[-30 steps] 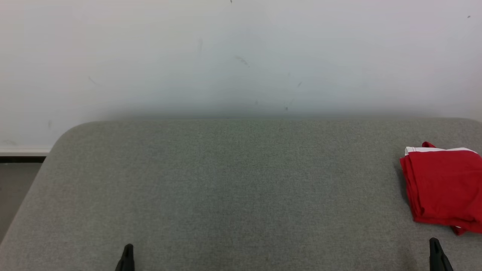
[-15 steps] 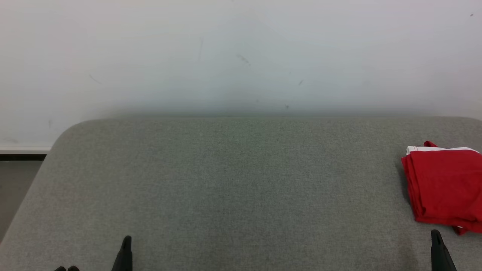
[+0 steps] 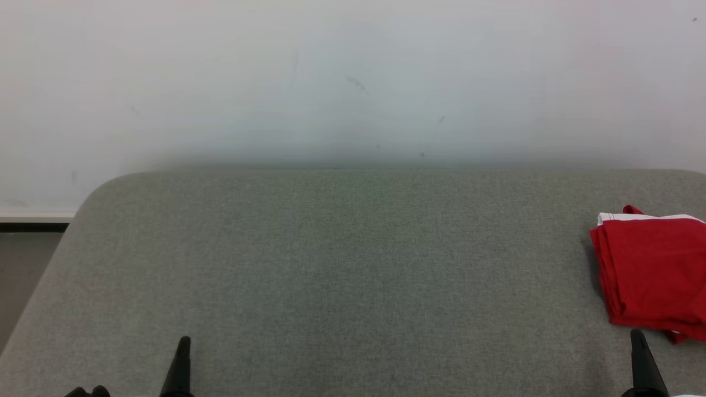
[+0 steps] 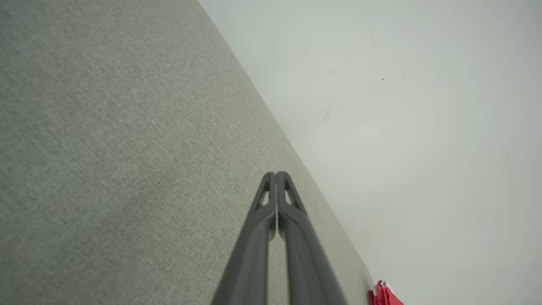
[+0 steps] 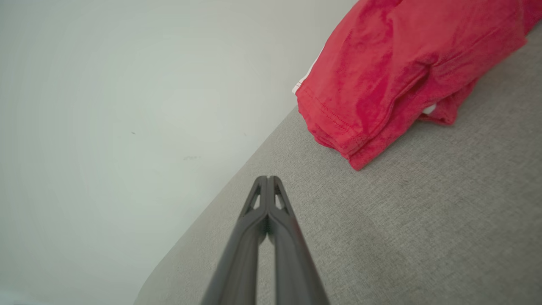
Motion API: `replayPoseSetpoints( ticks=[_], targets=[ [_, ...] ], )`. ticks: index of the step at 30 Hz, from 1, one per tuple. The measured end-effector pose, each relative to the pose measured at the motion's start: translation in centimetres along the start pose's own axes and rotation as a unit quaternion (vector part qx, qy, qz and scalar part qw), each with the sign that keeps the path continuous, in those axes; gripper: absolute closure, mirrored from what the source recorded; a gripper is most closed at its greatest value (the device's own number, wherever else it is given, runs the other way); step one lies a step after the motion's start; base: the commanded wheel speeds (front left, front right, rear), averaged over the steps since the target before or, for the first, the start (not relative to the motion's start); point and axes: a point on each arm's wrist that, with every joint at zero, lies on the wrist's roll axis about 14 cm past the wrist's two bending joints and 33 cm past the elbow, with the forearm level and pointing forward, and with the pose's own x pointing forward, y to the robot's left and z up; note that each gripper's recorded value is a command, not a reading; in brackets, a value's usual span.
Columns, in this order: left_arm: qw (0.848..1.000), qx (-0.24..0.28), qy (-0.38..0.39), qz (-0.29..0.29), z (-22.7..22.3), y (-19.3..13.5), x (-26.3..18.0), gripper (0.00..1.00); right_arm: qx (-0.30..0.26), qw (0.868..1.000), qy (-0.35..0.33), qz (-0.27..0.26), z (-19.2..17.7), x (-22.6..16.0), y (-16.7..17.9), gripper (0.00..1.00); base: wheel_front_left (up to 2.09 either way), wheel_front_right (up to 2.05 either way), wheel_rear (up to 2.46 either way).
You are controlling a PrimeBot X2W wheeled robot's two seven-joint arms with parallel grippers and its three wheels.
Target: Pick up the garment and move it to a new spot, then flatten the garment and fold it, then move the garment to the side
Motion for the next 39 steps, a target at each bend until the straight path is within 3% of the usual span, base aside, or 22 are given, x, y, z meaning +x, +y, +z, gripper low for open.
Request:
replayPoseSetpoints(
  ticks=[39],
  targets=[
    [0.981,-0.191,0.0,-0.026,1.4,-1.2,1.4,1.0,0.19,0.981,0.016,0.029,0.2,1.9,2.1,1.0,0.0,0.0,0.0]
  ],
)
